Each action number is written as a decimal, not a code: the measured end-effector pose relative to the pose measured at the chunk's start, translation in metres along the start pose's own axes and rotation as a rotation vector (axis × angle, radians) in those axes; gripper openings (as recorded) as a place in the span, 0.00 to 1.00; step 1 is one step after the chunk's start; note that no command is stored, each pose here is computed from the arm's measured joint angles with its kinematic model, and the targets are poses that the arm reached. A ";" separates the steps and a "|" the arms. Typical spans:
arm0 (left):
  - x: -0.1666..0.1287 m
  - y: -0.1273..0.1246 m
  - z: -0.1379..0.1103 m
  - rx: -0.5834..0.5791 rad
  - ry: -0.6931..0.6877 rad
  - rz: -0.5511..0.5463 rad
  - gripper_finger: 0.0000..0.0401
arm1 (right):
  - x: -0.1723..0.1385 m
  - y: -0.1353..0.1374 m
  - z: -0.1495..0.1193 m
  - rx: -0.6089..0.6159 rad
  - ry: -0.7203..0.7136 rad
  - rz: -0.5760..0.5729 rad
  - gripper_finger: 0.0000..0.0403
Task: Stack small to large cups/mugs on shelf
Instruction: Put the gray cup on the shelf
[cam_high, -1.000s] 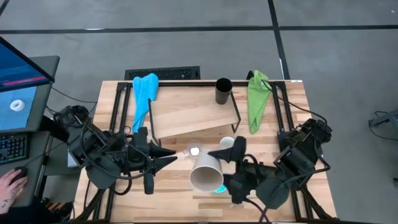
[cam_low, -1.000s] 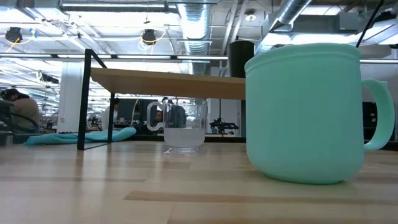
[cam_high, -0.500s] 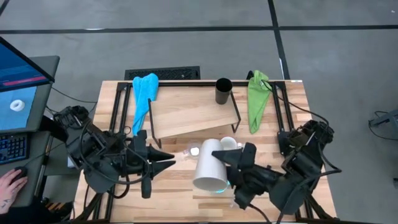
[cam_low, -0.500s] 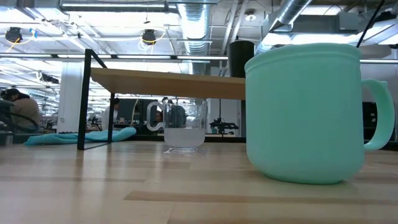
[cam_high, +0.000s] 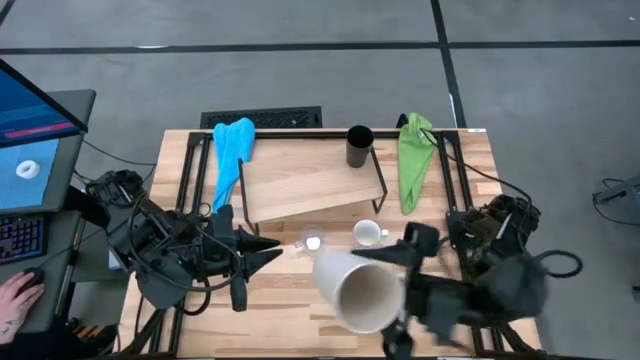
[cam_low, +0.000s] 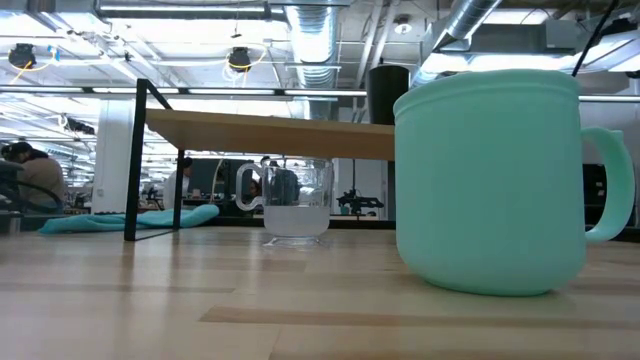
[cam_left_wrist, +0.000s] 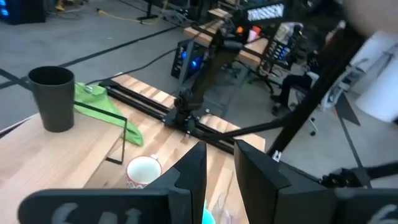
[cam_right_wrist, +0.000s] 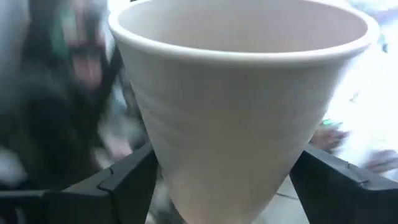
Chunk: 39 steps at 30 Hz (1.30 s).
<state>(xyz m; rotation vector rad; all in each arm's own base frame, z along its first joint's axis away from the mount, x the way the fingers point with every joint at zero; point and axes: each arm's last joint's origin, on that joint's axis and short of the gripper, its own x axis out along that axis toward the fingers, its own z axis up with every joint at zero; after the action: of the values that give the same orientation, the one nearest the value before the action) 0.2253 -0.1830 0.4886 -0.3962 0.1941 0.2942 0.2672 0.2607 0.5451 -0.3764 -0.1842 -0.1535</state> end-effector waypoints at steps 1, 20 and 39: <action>0.000 0.000 0.000 -0.011 -0.007 0.008 0.18 | -0.002 -0.002 0.006 0.092 -0.046 -0.001 0.82; 0.000 0.002 0.002 -0.041 -0.064 0.063 0.18 | -0.041 -0.018 0.058 1.023 -0.768 0.627 0.84; 0.000 0.001 0.001 -0.022 -0.036 0.039 0.18 | -0.048 -0.023 0.031 0.597 -0.157 0.704 0.85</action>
<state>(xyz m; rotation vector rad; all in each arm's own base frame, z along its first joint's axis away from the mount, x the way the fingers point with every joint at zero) 0.2251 -0.1815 0.4891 -0.4091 0.1638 0.3416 0.2113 0.2571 0.5718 0.1580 -0.2319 0.6188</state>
